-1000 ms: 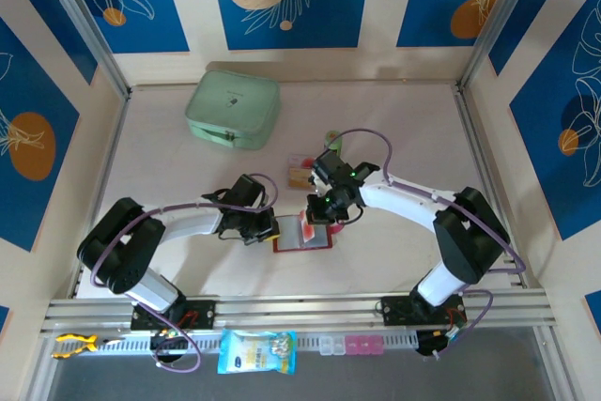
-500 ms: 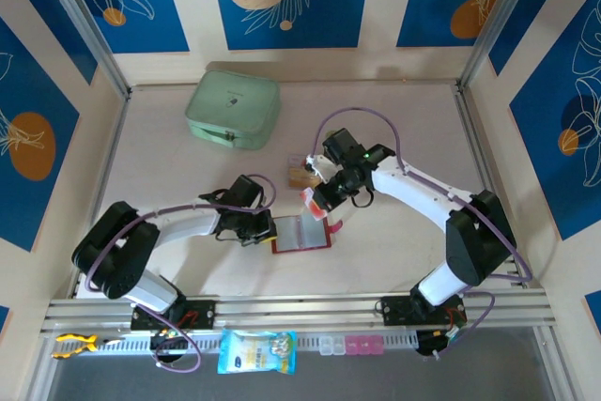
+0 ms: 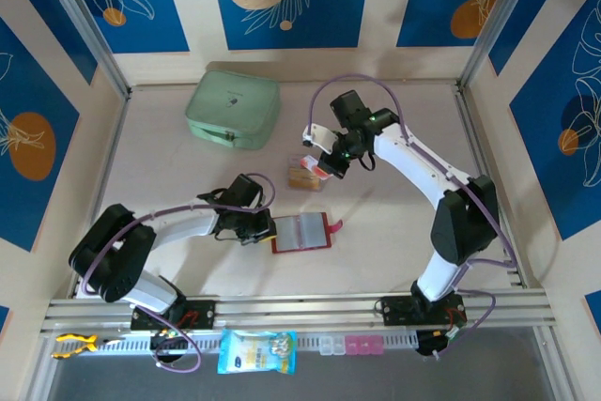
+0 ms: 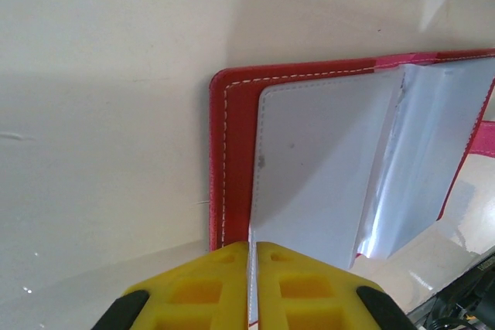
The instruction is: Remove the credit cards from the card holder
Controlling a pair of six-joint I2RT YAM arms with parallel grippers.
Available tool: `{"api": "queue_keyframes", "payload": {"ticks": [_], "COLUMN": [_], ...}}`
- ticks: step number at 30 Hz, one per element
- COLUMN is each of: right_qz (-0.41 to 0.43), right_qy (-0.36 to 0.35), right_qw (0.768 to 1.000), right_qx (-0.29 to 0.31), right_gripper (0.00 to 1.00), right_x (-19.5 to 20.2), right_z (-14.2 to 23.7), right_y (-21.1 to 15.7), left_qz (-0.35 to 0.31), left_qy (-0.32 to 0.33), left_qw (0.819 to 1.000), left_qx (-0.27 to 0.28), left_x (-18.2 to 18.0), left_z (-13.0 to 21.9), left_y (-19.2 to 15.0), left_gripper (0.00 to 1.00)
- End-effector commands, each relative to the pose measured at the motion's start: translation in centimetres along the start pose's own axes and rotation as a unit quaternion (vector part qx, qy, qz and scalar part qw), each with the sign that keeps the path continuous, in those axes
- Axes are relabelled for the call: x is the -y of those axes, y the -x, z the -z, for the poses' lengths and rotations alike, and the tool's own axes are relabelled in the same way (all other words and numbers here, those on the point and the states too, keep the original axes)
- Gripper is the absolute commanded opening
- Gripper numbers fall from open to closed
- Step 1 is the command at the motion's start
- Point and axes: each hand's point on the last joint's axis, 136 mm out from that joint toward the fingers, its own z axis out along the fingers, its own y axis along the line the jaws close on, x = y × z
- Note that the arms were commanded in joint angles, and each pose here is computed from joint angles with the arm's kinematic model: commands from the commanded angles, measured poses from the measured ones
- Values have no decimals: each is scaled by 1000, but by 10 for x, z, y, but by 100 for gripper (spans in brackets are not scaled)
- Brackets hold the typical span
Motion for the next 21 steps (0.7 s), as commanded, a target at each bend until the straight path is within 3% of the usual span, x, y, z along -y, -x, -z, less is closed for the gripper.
{"api": "queue_keyframes", "payload": {"ticks": [1, 21], "right_qz": [27, 45], "right_qy": [30, 53], "right_qw": [999, 998], "right_qx": [2, 6], "right_gripper": [0, 0], "right_x": [-5, 24], "right_z": [2, -12], "right_y": [6, 28], "left_qz": [-14, -25], "left_qy": [-5, -14], "left_qw": [1000, 999], "left_qx": [15, 46], "left_x": [9, 14], "left_z": [11, 31], "left_y": [9, 19], "left_gripper": [10, 10]}}
